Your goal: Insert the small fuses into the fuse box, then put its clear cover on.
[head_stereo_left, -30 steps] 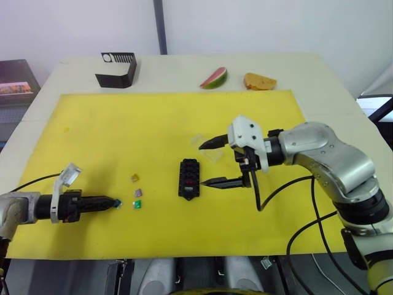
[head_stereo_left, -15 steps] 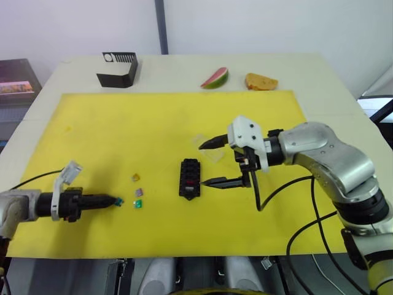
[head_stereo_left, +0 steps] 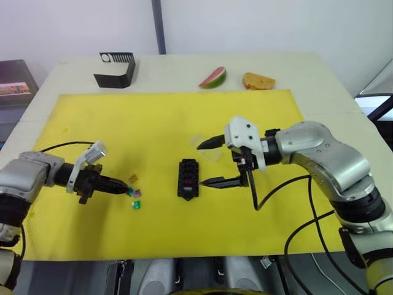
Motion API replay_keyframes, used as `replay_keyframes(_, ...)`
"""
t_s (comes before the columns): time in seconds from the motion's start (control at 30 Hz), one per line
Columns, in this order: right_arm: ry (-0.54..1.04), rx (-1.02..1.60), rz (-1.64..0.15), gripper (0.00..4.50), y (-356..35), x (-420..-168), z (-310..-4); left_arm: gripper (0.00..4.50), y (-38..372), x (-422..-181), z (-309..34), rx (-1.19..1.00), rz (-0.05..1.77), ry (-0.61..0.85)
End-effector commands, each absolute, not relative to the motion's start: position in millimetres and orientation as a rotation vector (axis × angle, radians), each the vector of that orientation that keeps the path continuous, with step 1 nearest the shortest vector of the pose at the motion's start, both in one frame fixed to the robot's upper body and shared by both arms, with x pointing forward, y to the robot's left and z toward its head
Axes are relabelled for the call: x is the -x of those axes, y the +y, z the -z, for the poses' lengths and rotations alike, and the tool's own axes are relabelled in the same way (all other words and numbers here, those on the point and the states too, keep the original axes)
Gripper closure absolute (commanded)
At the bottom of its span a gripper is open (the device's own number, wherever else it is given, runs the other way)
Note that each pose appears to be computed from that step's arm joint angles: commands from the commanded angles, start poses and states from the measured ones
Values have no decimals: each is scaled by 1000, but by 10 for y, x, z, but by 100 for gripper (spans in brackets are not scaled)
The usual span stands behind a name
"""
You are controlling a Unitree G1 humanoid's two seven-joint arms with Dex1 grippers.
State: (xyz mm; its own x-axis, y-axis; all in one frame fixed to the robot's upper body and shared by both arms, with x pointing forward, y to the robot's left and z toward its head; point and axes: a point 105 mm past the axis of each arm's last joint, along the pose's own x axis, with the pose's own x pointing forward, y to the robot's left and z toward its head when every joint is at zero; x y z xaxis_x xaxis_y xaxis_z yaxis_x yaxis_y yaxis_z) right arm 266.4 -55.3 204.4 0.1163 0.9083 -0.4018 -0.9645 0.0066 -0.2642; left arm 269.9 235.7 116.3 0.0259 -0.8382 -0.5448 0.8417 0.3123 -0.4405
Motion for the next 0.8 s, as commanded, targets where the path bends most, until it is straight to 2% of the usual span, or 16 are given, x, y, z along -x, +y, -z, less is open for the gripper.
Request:
replay_keyframes(0.03,79,569,-1474,0,-529,-2613,-2139,447,2431,-2692,-1186,-73,1312,864)
replay_keyframes(0.4,85,569,-1455,0,-538,-2586,-2119,447,2466,-2704,-1057,-106,1335,904)
replay_keyframes(0.5,86,570,-1457,0,-533,-2583,-2115,348,2511,-2767,-1084,-108,1301,886)
replay_keyframes(0.67,90,570,-1461,0,-525,-2571,-2101,113,2569,-2789,-1282,-55,1263,810)
replay_keyframes(0.8,92,567,-1464,0,-526,-2553,-2090,113,2652,-2726,-1422,46,1213,751)
